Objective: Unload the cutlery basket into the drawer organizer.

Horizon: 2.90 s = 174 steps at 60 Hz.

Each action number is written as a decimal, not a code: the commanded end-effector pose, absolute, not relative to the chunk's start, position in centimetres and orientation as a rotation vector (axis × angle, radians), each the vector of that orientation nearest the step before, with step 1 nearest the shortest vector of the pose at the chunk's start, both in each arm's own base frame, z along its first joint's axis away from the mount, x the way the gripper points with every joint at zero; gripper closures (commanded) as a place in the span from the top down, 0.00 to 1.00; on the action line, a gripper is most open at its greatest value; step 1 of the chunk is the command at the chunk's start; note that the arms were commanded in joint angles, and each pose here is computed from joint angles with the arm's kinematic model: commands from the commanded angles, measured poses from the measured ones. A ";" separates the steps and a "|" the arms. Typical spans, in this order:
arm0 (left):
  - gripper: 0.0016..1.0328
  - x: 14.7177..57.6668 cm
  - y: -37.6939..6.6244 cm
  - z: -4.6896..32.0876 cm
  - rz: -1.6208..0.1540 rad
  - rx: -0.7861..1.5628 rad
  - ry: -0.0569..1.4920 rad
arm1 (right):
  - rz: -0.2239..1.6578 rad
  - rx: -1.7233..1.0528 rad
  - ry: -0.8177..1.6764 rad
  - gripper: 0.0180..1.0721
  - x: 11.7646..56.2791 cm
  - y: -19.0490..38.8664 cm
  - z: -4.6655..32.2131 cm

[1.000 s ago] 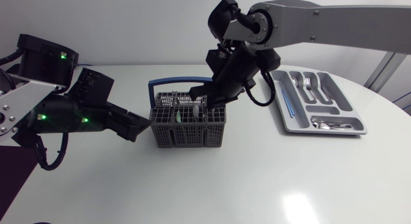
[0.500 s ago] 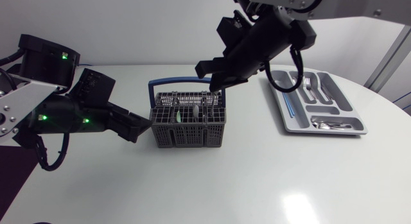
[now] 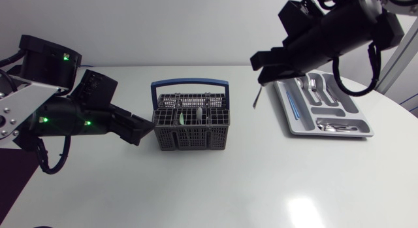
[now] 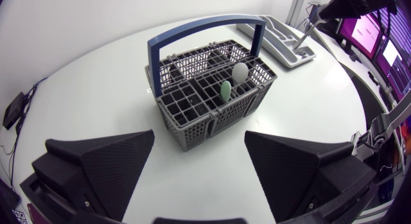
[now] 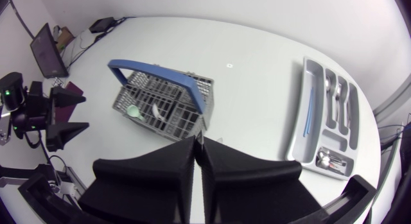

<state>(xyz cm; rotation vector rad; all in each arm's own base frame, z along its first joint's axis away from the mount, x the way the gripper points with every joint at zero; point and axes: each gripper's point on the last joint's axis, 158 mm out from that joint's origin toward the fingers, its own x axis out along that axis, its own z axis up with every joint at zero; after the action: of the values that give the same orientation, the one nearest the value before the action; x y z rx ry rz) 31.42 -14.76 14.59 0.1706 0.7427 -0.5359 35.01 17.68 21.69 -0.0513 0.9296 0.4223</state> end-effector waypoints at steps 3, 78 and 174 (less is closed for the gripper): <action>0.96 30.9 -15.1 14.0 -0.552 0.173 0.750 | 0.319 -0.101 0.980 0.05 35.3 13.4 18.9; 0.96 30.6 -15.7 14.1 -0.558 0.183 0.746 | -0.498 -0.468 1.095 0.52 45.0 -17.6 2.4; 0.96 32.2 -15.1 13.6 -0.591 0.236 0.727 | 0.606 -0.144 1.161 0.81 36.3 29.4 12.7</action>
<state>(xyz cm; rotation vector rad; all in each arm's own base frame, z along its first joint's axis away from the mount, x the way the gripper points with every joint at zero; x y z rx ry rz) 31.96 -15.13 13.84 0.2202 0.7375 -0.5785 36.39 28.98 13.79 -0.1551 1.1352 0.6294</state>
